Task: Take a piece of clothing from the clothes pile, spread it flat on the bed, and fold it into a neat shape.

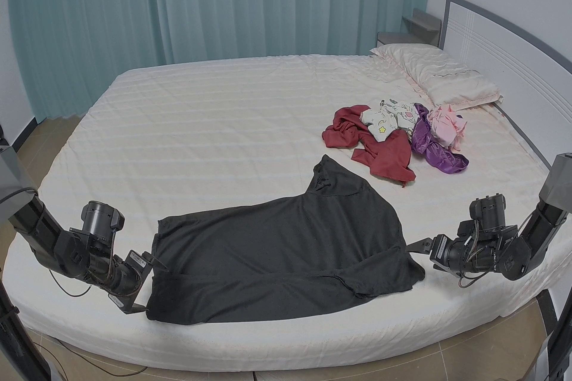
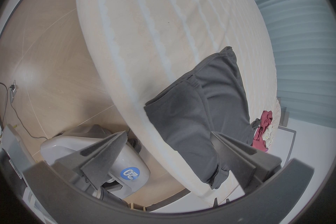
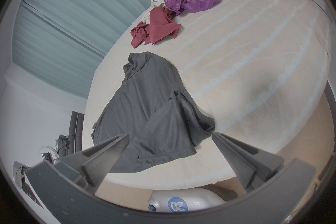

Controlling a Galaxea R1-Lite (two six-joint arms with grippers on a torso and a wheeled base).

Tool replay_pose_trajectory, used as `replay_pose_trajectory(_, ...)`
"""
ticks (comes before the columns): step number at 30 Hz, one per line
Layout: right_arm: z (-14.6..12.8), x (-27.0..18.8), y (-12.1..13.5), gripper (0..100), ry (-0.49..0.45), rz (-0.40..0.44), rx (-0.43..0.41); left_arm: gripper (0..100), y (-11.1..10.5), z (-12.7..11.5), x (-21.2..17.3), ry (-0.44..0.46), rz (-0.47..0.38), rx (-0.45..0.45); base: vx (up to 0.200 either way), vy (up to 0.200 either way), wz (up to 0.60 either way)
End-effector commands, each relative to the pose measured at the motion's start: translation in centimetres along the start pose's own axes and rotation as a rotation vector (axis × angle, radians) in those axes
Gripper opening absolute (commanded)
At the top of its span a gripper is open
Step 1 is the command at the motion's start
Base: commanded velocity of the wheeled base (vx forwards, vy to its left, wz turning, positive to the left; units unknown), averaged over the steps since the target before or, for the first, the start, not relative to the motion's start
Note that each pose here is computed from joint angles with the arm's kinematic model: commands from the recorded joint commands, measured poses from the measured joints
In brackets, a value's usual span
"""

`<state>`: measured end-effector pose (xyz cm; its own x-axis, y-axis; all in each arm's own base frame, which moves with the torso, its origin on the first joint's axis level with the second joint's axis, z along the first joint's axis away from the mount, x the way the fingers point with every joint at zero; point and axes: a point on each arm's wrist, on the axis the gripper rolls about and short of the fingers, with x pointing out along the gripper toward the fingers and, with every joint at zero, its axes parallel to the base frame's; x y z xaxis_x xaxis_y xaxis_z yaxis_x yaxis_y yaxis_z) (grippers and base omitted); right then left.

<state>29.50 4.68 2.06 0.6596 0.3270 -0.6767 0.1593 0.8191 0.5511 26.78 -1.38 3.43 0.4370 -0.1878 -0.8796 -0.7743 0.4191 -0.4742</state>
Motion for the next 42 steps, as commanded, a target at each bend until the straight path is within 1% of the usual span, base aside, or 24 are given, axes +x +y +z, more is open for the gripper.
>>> replay_pose_trajectory(1,-0.3,-0.3,0.0,100,0.008,-0.001,-0.022,100,0.6,-0.3,1.1,-0.029,0.0,0.098,0.0,0.0,0.0)
replay_pose_trajectory(2,-0.5,-0.4,0.1,100,0.012,0.001,-0.033,100,0.9,-0.4,1.1,-0.037,-0.015,0.121,0.0,0.0,0.0)
replay_pose_trajectory(3,-0.5,-0.4,0.1,100,0.014,0.001,-0.035,100,1.0,-0.5,1.2,-0.039,-0.019,0.125,0.0,0.0,0.0)
replay_pose_trajectory(4,-0.7,-0.5,0.1,100,0.017,0.001,-0.04,100,1.6,-0.7,1.3,-0.051,-0.041,0.156,0.0,0.0,0.0)
replay_pose_trajectory(5,-0.7,-0.5,0.1,100,0.018,0.003,-0.04,100,1.6,-0.7,1.3,-0.053,-0.045,0.158,0.0,0.0,0.0)
replay_pose_trajectory(7,-0.6,-0.6,0.3,100,0.017,0.013,-0.044,100,2.1,-0.8,1.6,-0.08,-0.092,0.213,0.0,0.0,0.0)
replay_pose_trajectory(8,-0.6,-0.6,0.3,100,0.017,0.013,-0.044,100,2.1,-0.8,1.6,-0.08,-0.092,0.213,0.0,0.0,0.0)
replay_pose_trajectory(9,-0.7,-0.9,0.4,100,0.029,0.031,-0.044,100,3.0,-1.1,2.1,-0.086,-0.097,0.257,0.0,0.0,0.0)
replay_pose_trajectory(10,-0.7,-0.9,0.4,100,0.029,0.031,-0.044,100,3.0,-1.1,2.1,-0.086,-0.097,0.257,0.0,0.0,0.0)
replay_pose_trajectory(11,-0.8,-1.0,0.4,100,0.036,0.041,-0.044,100,3.6,-1.3,2.8,-0.097,-0.093,0.313,0.0,0.0,0.0)
replay_pose_trajectory(13,-0.8,-1.0,0.4,100,0.035,0.04,-0.045,100,4.1,-1.4,3.4,-0.135,-0.079,0.357,0.0,0.0,0.0)
replay_pose_trajectory(15,-0.8,-1.0,0.4,100,0.035,0.04,-0.045,100,4.2,-1.4,3.5,-0.138,-0.077,0.358,0.0,0.0,0.0)
replay_pose_trajectory(16,-0.8,-1.0,0.4,100,0.035,0.04,-0.045,100,4.7,-1.8,4.2,-0.172,-0.06,0.379,0.0,0.0,0.0)
replay_pose_trajectory(18,-0.8,-1.0,0.4,100,0.035,0.04,-0.045,100,4.8,-2.1,4.7,-0.191,-0.059,0.394,0.0,0.0,0.0)
replay_pose_trajectory(27,-0.8,-1.0,0.3,100,0.038,0.039,-0.048,100,5.1,-2.4,5.0,-0.203,-0.053,0.4,0.0,0.0,0.0)
replay_pose_trajectory(28,-0.8,-1.0,0.3,100,0.038,0.039,-0.048,0,5.1,-2.4,5.0,-0.203,-0.053,0.4,0.0,0.0,0.0)
replay_pose_trajectory(30,-0.8,-1.0,0.3,100,0.037,0.038,-0.05,0,5.2,-2.4,4.9,-0.204,-0.049,0.395,0.0,0.0,0.0)
replay_pose_trajectory(33,-0.8,-1.0,0.2,100,0.036,0.037,-0.049,0,6.0,-2.5,4.7,-0.204,-0.015,0.387,0.0,0.0,0.0)
replay_pose_trajectory(37,-0.8,-1.0,0.2,100,0.035,0.037,-0.048,0,6.5,-2.7,4.5,-0.207,0.01,0.385,0.0,0.0,0.0)
replay_pose_trajectory(42,-0.7,-1.0,0.1,100,0.033,0.035,-0.046,0,6.9,-2.8,4.4,-0.216,0.034,0.386,0.0,0.0,0.0)
